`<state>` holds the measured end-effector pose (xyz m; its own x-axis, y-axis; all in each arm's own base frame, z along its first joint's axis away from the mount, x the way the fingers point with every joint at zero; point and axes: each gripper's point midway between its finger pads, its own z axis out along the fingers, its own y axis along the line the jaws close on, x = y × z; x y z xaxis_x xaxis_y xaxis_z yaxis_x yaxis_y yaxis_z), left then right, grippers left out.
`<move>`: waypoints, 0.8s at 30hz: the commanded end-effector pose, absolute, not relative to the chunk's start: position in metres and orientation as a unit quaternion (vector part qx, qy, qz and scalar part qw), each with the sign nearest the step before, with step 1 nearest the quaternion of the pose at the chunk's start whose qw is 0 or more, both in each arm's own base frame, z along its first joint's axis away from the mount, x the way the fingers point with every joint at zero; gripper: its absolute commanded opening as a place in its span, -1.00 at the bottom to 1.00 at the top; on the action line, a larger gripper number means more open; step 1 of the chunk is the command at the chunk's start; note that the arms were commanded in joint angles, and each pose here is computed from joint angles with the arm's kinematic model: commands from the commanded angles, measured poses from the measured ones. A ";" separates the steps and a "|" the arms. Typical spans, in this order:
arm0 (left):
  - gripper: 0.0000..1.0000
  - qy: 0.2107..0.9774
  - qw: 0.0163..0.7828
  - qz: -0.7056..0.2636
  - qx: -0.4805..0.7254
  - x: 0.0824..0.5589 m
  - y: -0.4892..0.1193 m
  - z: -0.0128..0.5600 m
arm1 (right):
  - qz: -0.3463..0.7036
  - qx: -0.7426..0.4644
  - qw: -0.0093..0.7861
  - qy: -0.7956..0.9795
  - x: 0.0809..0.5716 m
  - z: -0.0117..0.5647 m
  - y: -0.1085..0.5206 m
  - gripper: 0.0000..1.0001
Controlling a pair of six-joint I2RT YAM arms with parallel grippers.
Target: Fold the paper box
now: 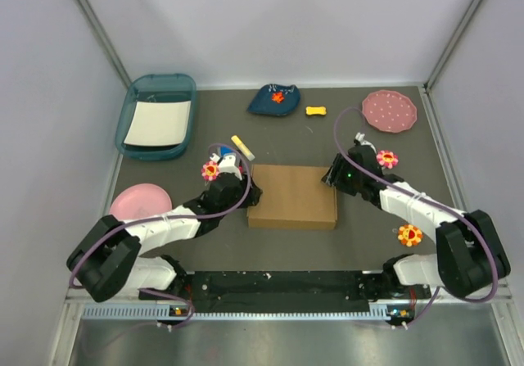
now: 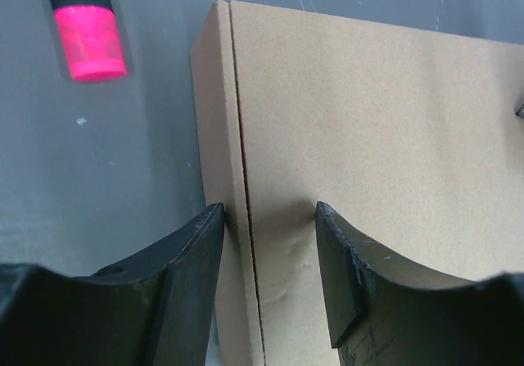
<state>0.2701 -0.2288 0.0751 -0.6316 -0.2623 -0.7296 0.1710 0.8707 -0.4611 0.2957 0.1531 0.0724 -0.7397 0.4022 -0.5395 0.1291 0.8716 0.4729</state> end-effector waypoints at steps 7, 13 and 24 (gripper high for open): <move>0.30 0.848 0.471 -0.238 -0.052 0.307 -0.207 0.113 | 0.175 0.151 0.394 0.890 0.327 0.108 0.138 0.39; 0.42 0.839 0.491 -0.216 -0.089 0.300 -0.184 0.152 | 0.138 0.167 0.441 0.871 0.317 0.170 0.108 0.58; 0.45 0.853 0.464 -0.208 -0.119 0.271 -0.163 0.164 | 0.172 0.132 0.480 0.850 0.255 0.189 0.093 0.70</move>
